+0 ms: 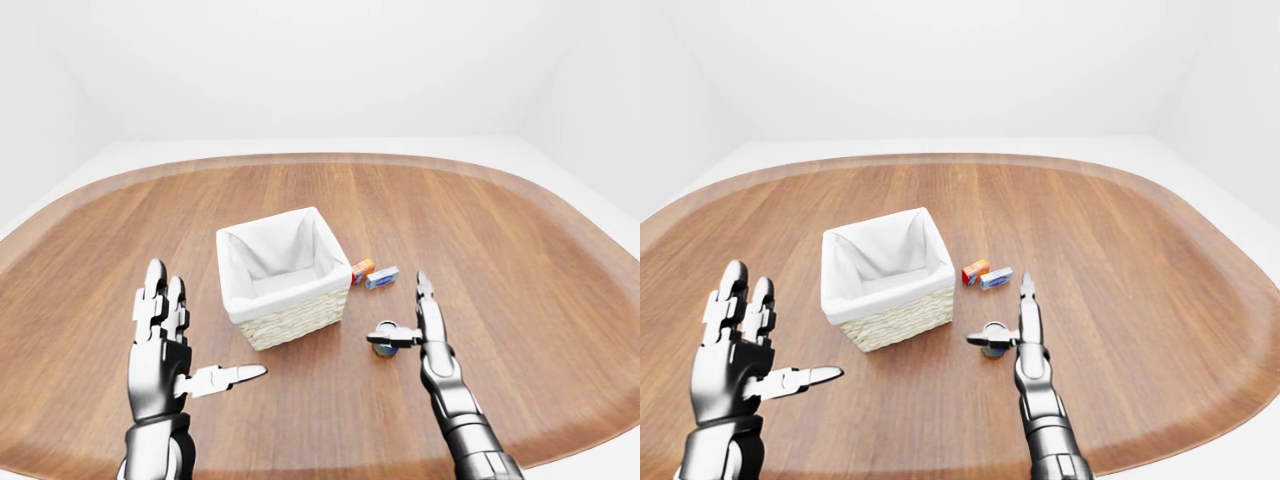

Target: Pick up the alphabet soup and put it in the basket.

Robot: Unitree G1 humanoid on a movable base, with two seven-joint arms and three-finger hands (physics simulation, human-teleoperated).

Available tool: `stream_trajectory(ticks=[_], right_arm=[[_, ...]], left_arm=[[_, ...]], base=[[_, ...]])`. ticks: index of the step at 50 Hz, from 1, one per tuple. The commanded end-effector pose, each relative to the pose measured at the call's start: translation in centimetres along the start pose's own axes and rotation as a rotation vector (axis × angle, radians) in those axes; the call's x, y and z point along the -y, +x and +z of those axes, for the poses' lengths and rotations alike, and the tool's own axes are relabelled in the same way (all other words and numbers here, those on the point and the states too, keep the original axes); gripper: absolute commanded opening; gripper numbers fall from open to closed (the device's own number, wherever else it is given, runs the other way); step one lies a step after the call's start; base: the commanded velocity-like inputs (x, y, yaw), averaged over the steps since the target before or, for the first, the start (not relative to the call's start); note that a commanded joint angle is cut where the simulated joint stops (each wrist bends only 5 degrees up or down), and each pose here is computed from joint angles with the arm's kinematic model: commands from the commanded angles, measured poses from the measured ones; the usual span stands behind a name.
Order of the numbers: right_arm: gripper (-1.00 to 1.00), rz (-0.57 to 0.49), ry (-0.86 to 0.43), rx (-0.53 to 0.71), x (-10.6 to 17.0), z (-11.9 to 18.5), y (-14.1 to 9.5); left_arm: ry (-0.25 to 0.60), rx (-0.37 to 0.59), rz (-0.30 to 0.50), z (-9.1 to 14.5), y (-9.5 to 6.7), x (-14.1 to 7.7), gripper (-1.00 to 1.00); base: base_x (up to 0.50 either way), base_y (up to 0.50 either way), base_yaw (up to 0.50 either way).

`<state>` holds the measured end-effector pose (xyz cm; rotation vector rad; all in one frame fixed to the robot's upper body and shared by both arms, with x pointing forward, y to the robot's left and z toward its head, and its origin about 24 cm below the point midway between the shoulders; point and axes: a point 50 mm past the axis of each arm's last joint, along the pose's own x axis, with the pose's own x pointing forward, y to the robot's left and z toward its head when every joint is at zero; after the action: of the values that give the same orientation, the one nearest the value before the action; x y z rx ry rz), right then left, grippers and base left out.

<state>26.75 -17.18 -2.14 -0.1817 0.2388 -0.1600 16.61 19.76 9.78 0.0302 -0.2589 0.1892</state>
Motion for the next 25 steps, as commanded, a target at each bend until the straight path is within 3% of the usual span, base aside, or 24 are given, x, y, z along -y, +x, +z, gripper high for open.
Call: stream_trajectory(ticks=[1, 10, 25], right_arm=[[1.0, -0.022, -0.05, -0.079, 0.2, -1.4, 0.9], [1.0, -0.034, -0.062, -0.125, 0.5, -2.0, 1.4], [1.0, -0.024, -0.16, -0.308, -0.3, -5.0, 1.6]], left_arm=[[0.0, 0.004, -0.003, 0.1, 0.0, 0.1, 1.0], [0.003, -0.002, -0.004, -0.1, 0.1, 0.2, 1.0], [0.001, 0.003, 0.001, 0.0, 0.2, 0.0, 1.0]], base=[[0.0, 0.0, 0.0], [0.0, 0.0, 0.0], [0.0, 0.0, 0.0]])
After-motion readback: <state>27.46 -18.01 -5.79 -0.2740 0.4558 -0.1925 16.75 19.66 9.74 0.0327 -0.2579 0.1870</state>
